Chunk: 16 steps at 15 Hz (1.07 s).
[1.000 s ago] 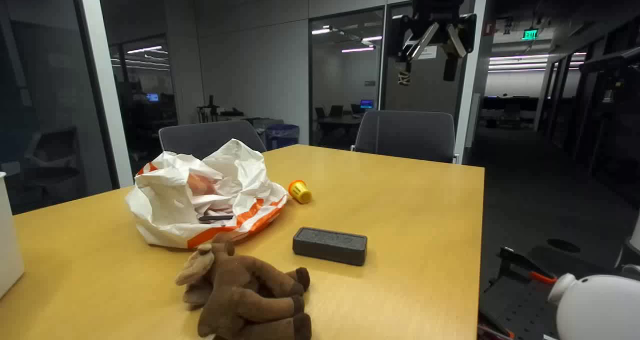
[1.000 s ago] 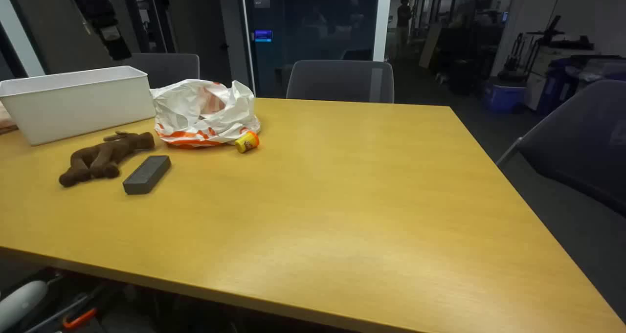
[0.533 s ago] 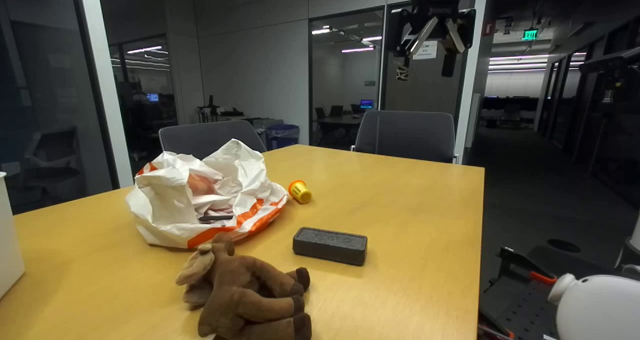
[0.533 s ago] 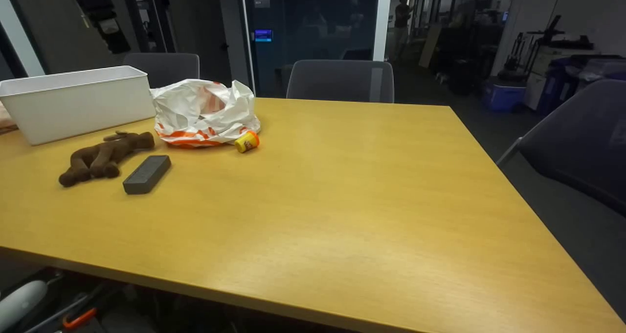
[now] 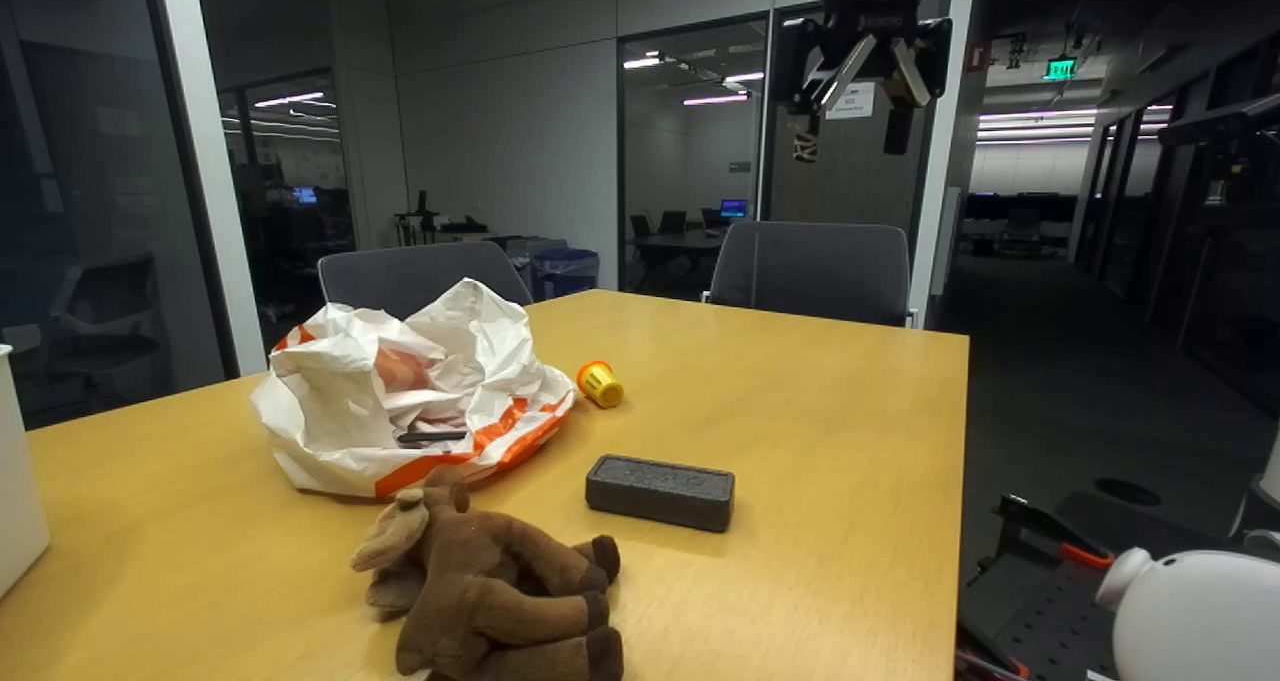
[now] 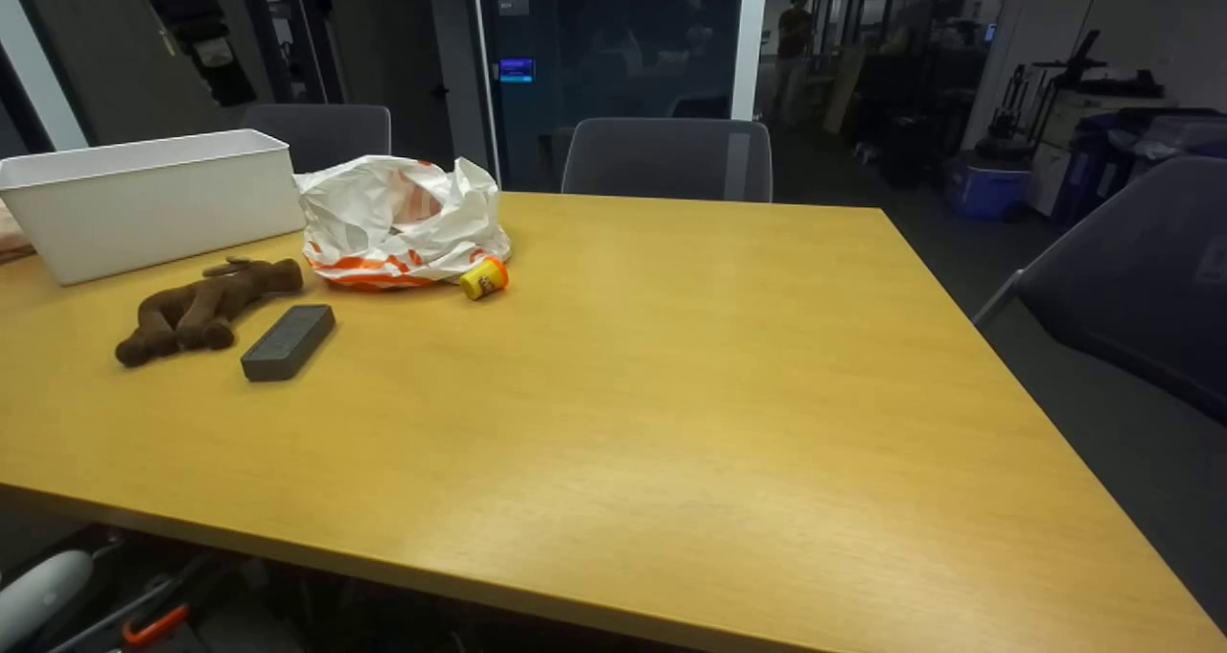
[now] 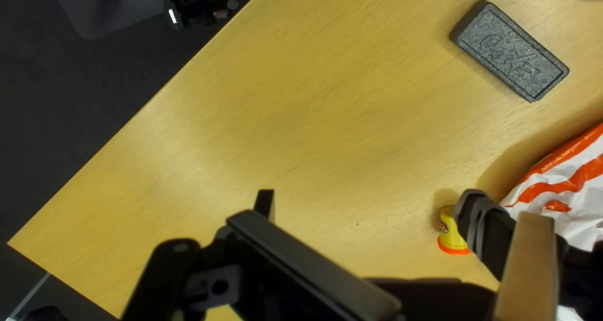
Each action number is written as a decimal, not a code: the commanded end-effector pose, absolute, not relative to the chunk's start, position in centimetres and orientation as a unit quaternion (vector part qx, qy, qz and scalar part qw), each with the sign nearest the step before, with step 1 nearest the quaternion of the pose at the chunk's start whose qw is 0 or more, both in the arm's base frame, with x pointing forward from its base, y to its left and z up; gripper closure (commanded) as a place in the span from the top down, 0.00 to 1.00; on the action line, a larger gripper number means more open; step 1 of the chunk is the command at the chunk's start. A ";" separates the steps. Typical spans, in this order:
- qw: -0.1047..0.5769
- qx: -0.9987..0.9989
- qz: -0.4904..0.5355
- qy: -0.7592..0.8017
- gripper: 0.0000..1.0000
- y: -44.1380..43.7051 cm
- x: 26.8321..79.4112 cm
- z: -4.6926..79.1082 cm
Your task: Put the yellow container, the duster and the moose toy in the plastic, then pull up the plastic
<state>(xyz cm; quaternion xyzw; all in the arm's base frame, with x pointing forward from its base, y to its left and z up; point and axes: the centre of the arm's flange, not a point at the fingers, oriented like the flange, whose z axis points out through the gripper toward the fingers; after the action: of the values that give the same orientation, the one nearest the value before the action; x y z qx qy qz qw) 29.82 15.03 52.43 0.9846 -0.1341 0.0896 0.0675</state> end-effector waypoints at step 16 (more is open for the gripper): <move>-0.039 0.991 0.087 0.094 1.00 17.1 43.7 43.5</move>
<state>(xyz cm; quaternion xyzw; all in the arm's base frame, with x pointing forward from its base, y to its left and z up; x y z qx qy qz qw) 39.40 15.21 44.17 0.9943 0.0432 0.0977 -0.0042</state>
